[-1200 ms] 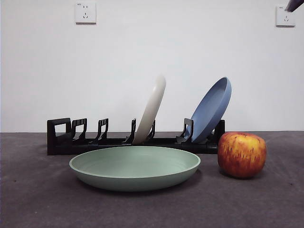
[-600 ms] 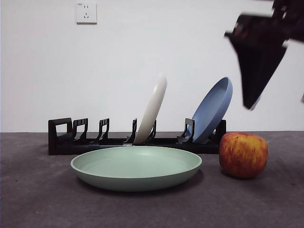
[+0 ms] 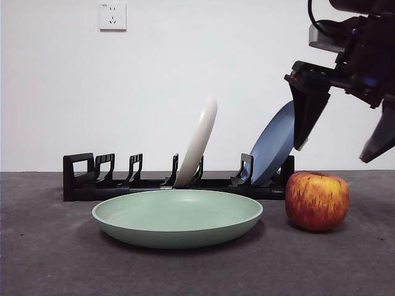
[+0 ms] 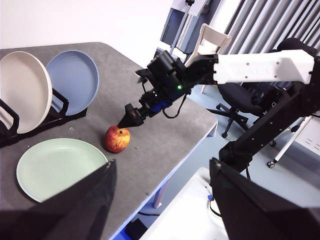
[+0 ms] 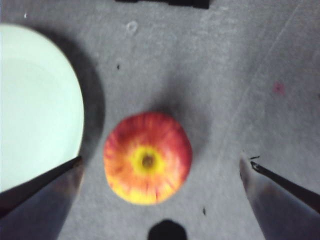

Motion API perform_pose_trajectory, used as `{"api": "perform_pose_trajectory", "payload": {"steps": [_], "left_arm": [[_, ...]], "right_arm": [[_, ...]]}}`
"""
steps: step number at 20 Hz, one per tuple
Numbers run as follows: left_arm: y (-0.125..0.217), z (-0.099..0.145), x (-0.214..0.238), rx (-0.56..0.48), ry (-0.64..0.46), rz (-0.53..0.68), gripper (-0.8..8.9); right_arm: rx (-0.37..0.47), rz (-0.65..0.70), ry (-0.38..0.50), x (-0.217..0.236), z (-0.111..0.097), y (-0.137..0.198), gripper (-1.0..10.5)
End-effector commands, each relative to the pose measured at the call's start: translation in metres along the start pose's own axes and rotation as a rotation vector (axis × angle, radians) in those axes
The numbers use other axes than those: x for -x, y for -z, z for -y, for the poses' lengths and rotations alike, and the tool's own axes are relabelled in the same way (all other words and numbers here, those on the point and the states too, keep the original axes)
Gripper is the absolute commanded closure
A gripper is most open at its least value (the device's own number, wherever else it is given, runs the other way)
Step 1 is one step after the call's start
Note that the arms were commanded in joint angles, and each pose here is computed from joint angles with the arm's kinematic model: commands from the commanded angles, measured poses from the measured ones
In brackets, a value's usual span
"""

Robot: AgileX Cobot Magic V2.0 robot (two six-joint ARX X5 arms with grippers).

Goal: Take the green plate from the plate rack,put the plate on the table,take the apple from the table,put the apple in the plate

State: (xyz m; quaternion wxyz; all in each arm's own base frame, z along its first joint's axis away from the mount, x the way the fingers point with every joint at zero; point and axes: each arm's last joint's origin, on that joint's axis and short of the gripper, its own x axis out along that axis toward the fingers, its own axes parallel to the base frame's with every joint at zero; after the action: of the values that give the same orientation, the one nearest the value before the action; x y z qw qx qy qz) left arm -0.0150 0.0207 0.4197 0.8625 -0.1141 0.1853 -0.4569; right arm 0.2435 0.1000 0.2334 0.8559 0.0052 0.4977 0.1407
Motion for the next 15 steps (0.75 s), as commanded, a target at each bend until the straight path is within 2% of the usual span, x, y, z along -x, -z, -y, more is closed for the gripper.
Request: {"api": "perform_pose_trajectory", "payload": {"steps": [1, 5, 12, 13, 15], "left_arm": [[-0.001, 0.0, -0.003, 0.013, -0.011, -0.002, 5.0], [-0.001, 0.0, -0.004, 0.016, -0.012, -0.005, 5.0], [-0.001, 0.0, -0.004, 0.017, -0.012, -0.006, 5.0], [-0.001, 0.0, -0.004, 0.016, -0.013, -0.006, 5.0], [-0.001, 0.0, -0.004, 0.016, -0.016, -0.004, 5.0]], "right_arm": [[0.024, -0.006, -0.033, -0.004, -0.002, -0.011, 3.8], [0.021, -0.038, -0.036, -0.016, -0.004, -0.025, 3.8], [0.038, -0.19, -0.017, -0.047, -0.004, -0.015, 3.9], [0.041, -0.192, -0.021, -0.047, -0.005, -0.015, 4.2], [0.045, -0.193, -0.023, -0.047, -0.006, -0.015, 6.4]]}}
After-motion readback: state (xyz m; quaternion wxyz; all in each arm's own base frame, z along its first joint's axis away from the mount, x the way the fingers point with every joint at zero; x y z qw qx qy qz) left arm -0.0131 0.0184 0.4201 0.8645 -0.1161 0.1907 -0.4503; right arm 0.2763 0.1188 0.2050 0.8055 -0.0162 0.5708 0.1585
